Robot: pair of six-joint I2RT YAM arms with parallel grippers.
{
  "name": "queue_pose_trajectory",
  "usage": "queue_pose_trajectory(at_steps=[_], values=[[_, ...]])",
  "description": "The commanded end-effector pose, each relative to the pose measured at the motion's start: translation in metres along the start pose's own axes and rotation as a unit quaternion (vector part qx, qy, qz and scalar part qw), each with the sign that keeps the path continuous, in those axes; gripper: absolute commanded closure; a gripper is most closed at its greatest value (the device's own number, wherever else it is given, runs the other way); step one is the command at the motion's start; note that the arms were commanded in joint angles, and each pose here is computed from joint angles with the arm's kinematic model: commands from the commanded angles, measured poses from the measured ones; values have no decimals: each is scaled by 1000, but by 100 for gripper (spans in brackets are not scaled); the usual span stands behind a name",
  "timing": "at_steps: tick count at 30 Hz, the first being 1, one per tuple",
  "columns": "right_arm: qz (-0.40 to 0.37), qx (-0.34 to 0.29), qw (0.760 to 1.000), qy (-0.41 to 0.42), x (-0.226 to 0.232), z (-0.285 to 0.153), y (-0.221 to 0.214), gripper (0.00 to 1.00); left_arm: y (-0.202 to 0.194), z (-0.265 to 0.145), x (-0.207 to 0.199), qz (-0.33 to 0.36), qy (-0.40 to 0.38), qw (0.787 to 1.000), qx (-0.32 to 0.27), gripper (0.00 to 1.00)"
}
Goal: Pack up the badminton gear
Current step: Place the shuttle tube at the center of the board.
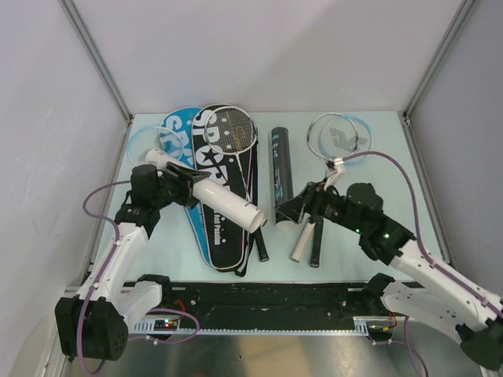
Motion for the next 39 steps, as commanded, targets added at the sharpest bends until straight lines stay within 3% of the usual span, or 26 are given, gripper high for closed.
queue_pose_trajectory(at_steps=[1, 3, 6, 17, 29, 36, 39], values=[[-12, 6, 1000, 2, 5, -27, 7, 17, -2, -6, -24, 80, -55, 995, 26, 75], [-13, -12, 1000, 0, 5, -26, 13, 5, -3, -6, -26, 110, -60, 992, 28, 73], [-2, -17, 1000, 19, 10, -15, 18, 1, -7, -8, -35, 161, -78, 983, 35, 71], [-5, 72, 995, 71, 39, 51, 10, 2, -25, -13, -41, 246, -114, 959, 80, 66], [-35, 153, 984, 78, 47, 120, -25, 1, -44, -3, -52, 252, -125, 950, 135, 63], [-35, 179, 982, 46, 31, 130, -43, 10, -58, 6, -53, 245, -116, 950, 156, 47], [-28, 176, 983, 51, 29, 129, -40, 19, -60, 10, -51, 239, -111, 950, 166, 33]])
Point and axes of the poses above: each gripper's point midway between its finger pads, its own z axis out along the fingers, its own x axis along the line the jaws close on, y = z × x, the point moved 6 cm from there along -z, back along the fingers, and after that the axes turned 8 degrees about z, right-handed, at the moved point
